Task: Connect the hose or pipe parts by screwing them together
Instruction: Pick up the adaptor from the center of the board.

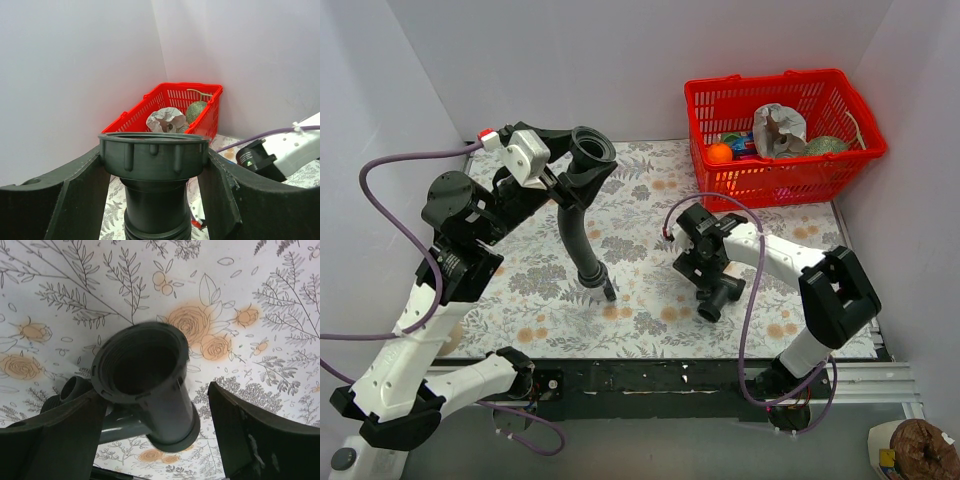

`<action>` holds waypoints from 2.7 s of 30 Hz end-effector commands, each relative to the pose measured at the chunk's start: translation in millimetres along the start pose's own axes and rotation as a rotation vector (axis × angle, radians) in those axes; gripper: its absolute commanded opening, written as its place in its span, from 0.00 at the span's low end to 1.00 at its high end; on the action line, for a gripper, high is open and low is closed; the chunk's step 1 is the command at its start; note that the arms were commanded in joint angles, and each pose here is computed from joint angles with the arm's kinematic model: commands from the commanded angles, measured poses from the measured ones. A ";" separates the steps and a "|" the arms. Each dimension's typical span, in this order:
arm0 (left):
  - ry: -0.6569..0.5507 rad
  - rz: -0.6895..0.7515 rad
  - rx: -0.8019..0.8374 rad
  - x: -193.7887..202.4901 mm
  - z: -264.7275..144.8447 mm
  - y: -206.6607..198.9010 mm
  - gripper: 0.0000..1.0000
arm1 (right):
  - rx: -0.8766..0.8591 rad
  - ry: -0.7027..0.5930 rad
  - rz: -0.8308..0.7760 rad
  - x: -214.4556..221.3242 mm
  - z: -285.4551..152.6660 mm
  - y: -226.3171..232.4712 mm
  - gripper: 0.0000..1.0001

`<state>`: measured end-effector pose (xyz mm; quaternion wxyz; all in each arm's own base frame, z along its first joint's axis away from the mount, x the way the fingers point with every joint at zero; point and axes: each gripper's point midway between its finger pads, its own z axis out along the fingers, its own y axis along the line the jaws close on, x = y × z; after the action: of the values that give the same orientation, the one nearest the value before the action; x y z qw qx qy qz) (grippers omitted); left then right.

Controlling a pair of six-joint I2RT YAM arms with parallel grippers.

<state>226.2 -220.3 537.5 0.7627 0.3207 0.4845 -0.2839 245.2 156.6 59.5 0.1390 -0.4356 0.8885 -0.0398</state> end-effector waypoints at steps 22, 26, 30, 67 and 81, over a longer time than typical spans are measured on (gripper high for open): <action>-0.072 0.029 0.008 -32.5 -13.0 -2.6 0.17 | 0.168 -0.057 0.477 -27.0 -28.2 -53.9 0.94; -0.079 0.032 0.009 -35.8 -15.1 -3.1 0.17 | 0.209 -0.049 0.574 -17.2 -45.8 -58.2 0.96; -0.079 0.033 0.009 -35.3 -15.6 -3.5 0.17 | 0.170 -0.038 0.627 -4.5 -52.2 -45.3 0.97; -0.085 0.048 0.011 -44.0 -24.1 -5.0 0.20 | -0.084 0.054 0.776 43.0 17.7 19.4 0.01; -0.080 -0.092 0.158 -13.3 -29.9 -40.5 0.36 | -0.108 -0.885 0.602 -163.1 -274.6 -85.4 0.01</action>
<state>193.7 -217.1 521.6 0.7415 0.3413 0.4785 -0.3237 321.9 205.4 218.6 0.3206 -0.1066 0.9285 0.1539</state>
